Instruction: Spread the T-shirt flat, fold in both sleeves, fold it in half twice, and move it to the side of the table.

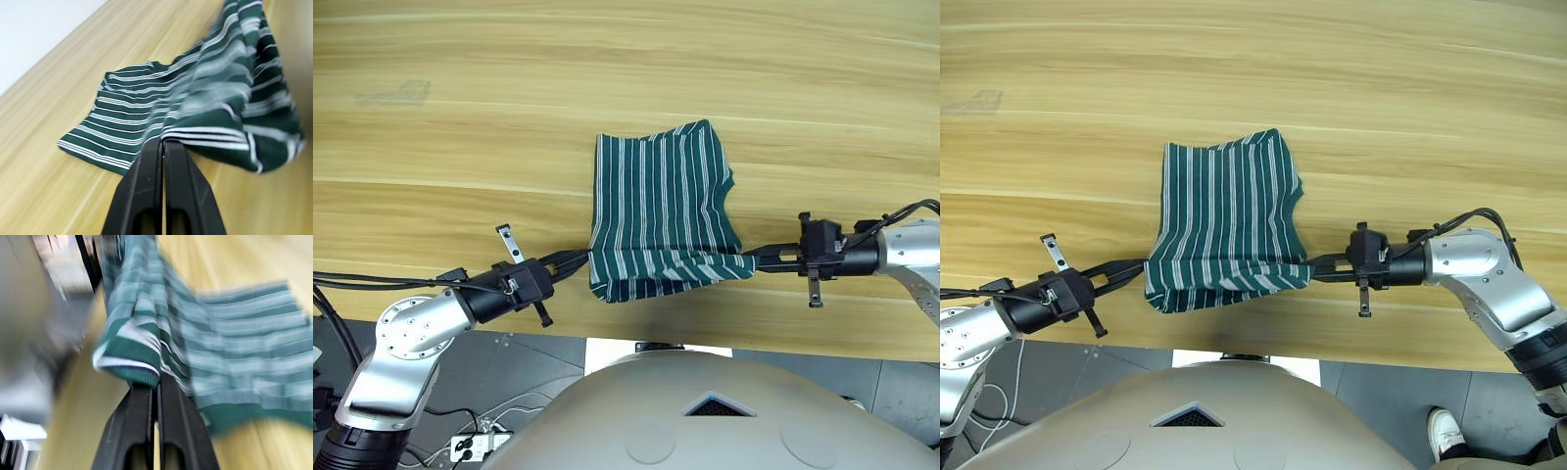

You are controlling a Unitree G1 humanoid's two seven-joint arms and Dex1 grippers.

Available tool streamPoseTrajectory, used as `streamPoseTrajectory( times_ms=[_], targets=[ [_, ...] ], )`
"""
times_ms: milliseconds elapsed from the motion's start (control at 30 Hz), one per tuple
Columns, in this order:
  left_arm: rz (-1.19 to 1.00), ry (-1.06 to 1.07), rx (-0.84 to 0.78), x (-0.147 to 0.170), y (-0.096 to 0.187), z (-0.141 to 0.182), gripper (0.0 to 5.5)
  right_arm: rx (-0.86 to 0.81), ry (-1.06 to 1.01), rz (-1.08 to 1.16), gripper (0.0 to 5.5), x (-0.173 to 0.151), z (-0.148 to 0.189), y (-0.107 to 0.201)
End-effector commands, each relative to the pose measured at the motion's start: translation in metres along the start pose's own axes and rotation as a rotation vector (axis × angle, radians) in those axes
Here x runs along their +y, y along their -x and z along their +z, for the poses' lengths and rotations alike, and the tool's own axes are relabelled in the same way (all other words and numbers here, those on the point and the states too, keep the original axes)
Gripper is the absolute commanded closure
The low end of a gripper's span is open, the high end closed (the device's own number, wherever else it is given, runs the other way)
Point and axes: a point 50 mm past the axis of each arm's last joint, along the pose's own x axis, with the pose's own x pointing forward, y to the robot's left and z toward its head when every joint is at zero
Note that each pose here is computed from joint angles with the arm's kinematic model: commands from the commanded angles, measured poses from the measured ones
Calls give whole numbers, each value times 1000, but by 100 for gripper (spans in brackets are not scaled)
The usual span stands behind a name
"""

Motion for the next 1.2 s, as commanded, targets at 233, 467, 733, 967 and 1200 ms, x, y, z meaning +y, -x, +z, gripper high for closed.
streamPoseTrajectory(
  times_ms=[233, 467, 733, 967, 1200],
  targets=[
    [-192, -30, 159, -41, 39, 16, 548, -46, -28, -40, 550, 23, 18, 10],
    [-148, 33, 85, -34, 39, 21, 548, -60, -24, -90, 550, 29, 14, 8],
    [122, -9, 97, 26, -18, -9, 548, 40, 85, -422, 550, -39, -3, -19],
    [108, 40, 65, 37, -61, -19, 548, 79, 65, -510, 550, -74, -14, -38],
    [235, 140, 157, 55, -66, -60, 548, 121, 23, -558, 550, -87, -37, -42]
  ],
)
